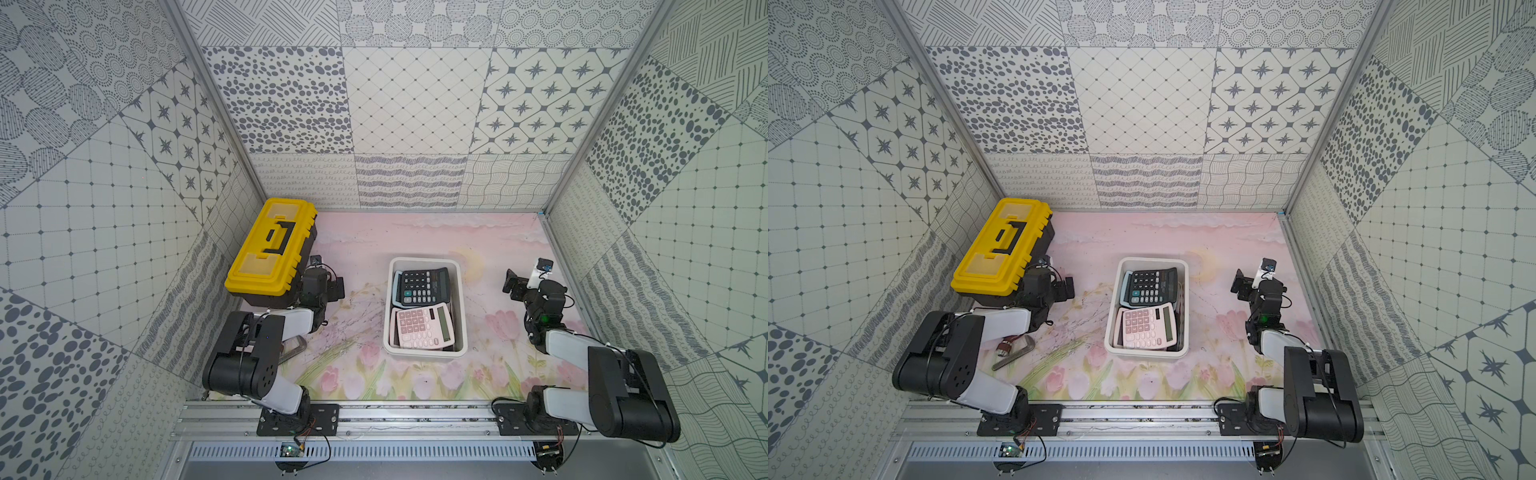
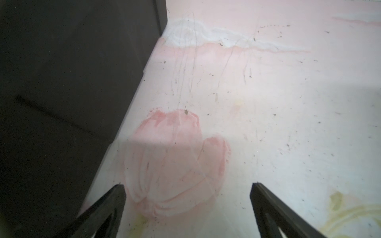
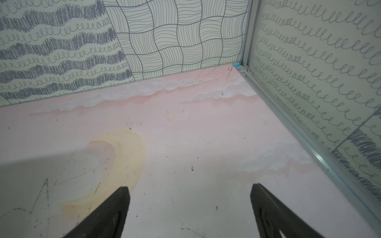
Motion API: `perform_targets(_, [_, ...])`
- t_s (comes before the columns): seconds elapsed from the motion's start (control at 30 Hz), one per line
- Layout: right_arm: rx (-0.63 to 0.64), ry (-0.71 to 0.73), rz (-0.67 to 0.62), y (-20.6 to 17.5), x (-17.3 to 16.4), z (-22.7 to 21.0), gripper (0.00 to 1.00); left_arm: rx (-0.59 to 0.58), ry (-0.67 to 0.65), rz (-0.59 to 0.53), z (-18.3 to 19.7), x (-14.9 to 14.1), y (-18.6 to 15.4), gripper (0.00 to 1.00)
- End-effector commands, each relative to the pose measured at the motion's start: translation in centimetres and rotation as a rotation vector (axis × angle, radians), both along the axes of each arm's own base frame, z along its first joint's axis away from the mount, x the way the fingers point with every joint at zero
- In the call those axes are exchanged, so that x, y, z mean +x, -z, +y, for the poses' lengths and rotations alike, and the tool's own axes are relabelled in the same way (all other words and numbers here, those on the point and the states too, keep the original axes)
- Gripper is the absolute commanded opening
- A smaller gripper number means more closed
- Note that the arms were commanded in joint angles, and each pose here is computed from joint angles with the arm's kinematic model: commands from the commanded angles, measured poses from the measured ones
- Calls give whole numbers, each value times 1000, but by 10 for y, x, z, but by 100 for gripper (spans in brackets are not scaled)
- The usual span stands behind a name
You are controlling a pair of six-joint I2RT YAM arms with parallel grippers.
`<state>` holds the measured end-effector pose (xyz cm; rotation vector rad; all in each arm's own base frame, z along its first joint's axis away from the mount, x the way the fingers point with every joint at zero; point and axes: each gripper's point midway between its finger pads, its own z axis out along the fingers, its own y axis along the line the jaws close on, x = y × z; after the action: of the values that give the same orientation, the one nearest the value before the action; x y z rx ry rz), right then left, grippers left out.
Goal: Put the calculator in the storage box
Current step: Reset both arms
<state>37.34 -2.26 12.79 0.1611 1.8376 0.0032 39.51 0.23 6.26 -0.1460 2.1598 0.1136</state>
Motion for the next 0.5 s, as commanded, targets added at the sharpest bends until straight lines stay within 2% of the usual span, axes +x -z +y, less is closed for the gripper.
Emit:
perform_targets(0.0, [-48, -83, -68, -3, 10, 24, 97, 2, 62, -121, -7, 11, -22, 100])
perform_targets(0.13, [-54, -106, -27, 18, 23, 29, 97, -2, 76, -132, -10, 9, -23, 100])
perform_targets(0.33, [-57, -123, 41, 24, 32, 32, 97, -5, 86, -141, -11, 8, -23, 100])
perform_targets(0.47, [-58, -124, 35, 22, 33, 32, 97, -19, 137, -211, -19, -3, -21, 100])
